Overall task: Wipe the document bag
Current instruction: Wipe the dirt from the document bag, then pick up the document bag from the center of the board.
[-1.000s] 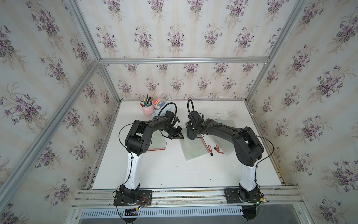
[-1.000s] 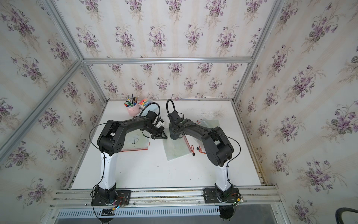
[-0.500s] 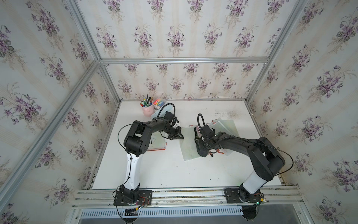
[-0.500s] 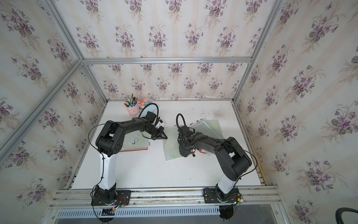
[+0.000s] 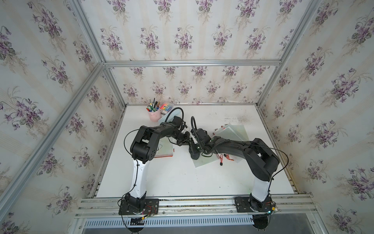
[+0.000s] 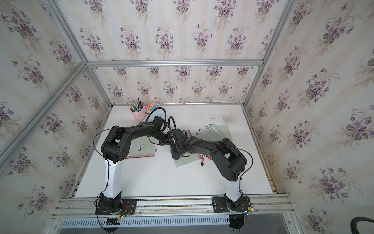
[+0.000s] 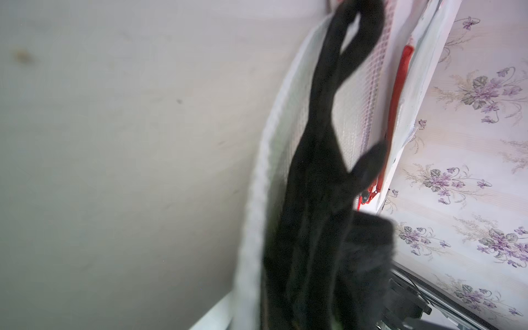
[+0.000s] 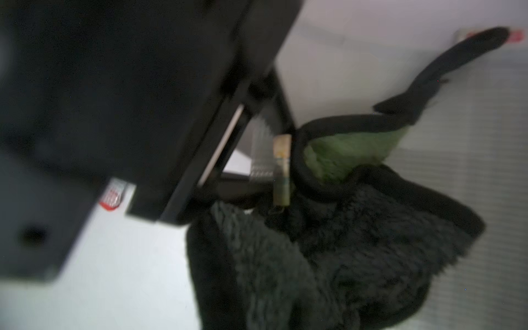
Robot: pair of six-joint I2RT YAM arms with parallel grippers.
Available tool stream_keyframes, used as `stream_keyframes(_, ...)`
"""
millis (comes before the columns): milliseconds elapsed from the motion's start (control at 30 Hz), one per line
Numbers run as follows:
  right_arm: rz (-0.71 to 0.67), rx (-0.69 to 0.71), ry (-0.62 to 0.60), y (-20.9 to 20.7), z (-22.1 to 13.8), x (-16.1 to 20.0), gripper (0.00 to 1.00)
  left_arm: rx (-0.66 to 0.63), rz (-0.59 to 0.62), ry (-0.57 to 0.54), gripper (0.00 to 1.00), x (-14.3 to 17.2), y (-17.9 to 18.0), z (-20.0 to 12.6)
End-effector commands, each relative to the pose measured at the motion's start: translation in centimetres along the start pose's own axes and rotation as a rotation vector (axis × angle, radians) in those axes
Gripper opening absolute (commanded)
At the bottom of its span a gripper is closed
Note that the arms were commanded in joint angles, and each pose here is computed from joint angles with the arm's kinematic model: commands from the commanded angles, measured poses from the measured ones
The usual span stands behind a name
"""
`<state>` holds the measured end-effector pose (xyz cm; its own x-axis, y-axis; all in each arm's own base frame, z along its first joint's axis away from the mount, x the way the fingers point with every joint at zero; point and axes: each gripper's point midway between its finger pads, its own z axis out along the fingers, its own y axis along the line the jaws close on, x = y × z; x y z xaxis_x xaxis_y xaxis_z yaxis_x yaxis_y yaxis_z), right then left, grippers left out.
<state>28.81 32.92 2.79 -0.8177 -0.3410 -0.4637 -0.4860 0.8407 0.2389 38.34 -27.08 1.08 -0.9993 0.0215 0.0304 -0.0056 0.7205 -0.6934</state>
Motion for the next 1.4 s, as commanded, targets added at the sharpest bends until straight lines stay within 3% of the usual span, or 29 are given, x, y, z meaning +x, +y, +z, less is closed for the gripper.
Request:
stream_keyframes(0, -0.018, -0.003, 0.133, -0.5, -1.1, 5.9, 0.24, -0.148, -0.025, -0.027, 0.0, -0.2, 2.9, 0.1)
stream_keyframes(100, -0.007, 0.019, 0.141, -2.0, -3.9, 8.4, 0.25, -0.156, -0.012, -0.03, 0.0, -0.1, 2.7, -0.4)
stream_keyframes(167, 0.007, 0.052, 0.103, -3.3, -5.5, 7.4, 0.25, -0.163, -0.006, -0.025, 0.0, 0.0, 2.6, -0.6)
stream_keyframes(300, 0.062, 0.097, -0.047, -5.7, -7.0, 0.7, 0.25, -0.169, 0.003, -0.012, 0.0, 0.2, 2.7, -0.7)
stream_keyframes(400, 0.06, 0.139, -0.069, -6.4, -5.3, -3.1, 0.26, -0.18, 0.007, -0.005, 0.0, 0.5, 2.8, -0.8)
stream_keyframes(533, 0.094, 0.199, 0.029, -7.9, -2.5, -1.5, 0.24, -0.207, 0.03, -0.02, 0.0, 0.5, 2.6, -1.8)
stream_keyframes(600, 0.104, 0.201, 0.001, -8.1, -3.7, -0.7, 0.24, -0.218, 0.048, -0.037, 0.0, 0.7, 2.1, -2.7)
stream_keyframes(700, 0.133, 0.222, -0.131, -9.1, -8.0, -2.5, 0.24, -0.227, 0.091, -0.072, 0.0, 1.4, 0.5, -5.0)
stream_keyframes(833, 0.25, 0.292, -0.33, -13.9, -15.5, -6.8, 0.23, -0.21, 0.21, -0.089, 0.0, 3.1, -4.4, -8.2)
stream_keyframes(967, 0.319, 0.384, -0.464, -18.6, -21.8, -8.6, 0.23, -0.142, 0.36, -0.046, 0.0, 5.7, -11.7, -8.9)
stream_keyframes(1167, 0.432, 0.526, -0.593, -24.9, -29.4, -8.9, 0.23, 0.123, 0.546, 0.048, 0.0, 10.1, -23.3, -8.5)
stream_keyframes(1267, 0.44, 0.565, -0.646, -25.9, -32.2, -9.4, 0.23, 0.272, 0.573, 0.036, 0.0, 10.2, -27.3, -8.9)
stream_keyframes(1367, 0.443, 0.596, -0.66, -26.6, -33.4, -9.5, 0.23, 0.395, 0.536, -0.023, 0.0, 8.0, -29.8, -8.1)
